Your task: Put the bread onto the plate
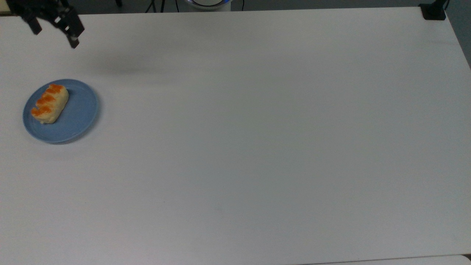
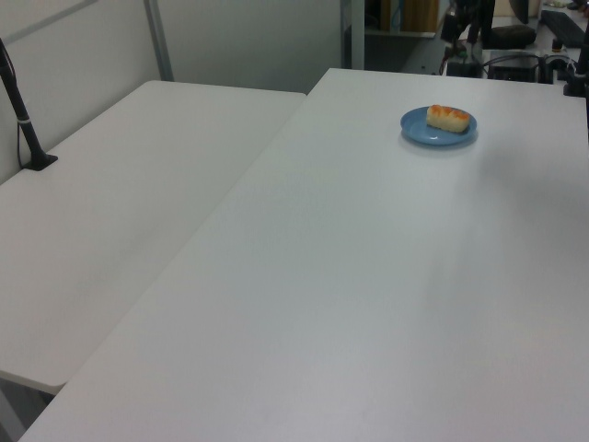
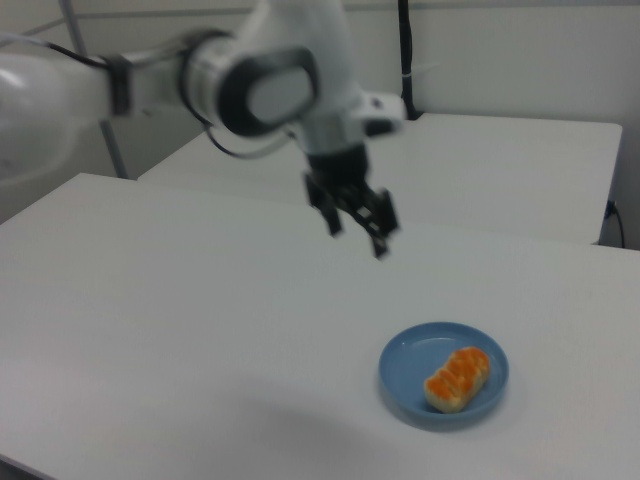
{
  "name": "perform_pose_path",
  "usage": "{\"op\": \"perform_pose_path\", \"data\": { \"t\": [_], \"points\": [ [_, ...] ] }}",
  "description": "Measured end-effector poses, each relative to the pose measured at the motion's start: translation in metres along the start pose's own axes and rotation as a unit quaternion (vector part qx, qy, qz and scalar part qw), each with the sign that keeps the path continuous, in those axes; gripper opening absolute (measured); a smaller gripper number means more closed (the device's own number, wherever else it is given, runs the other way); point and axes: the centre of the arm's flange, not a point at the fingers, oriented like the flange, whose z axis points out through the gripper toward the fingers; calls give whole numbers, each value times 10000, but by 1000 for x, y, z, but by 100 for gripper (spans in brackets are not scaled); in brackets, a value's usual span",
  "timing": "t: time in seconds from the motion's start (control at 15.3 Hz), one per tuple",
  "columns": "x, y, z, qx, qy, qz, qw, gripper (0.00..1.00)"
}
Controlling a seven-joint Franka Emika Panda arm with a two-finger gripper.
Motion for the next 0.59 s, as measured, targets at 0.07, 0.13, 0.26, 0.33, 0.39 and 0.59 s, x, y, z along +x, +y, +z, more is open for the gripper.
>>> {"op": "perform_pose_path", "data": {
  "t": [0.07,0.13,0.26,0.33,0.39,0.59],
  "points": [
    [-11,-19,-22,58,-29,-99,9999,100],
    [-21,-38,-39,108,-67,-210,9997,100],
    [-37,-75,-62,183,-147,-313,9992,100],
    [-43,-91,-68,207,-168,-305,9992,100],
    [-46,-105,-70,223,-177,-302,9991,100],
    [-51,-138,-66,263,-233,-515,9981,100]
  ]
}}
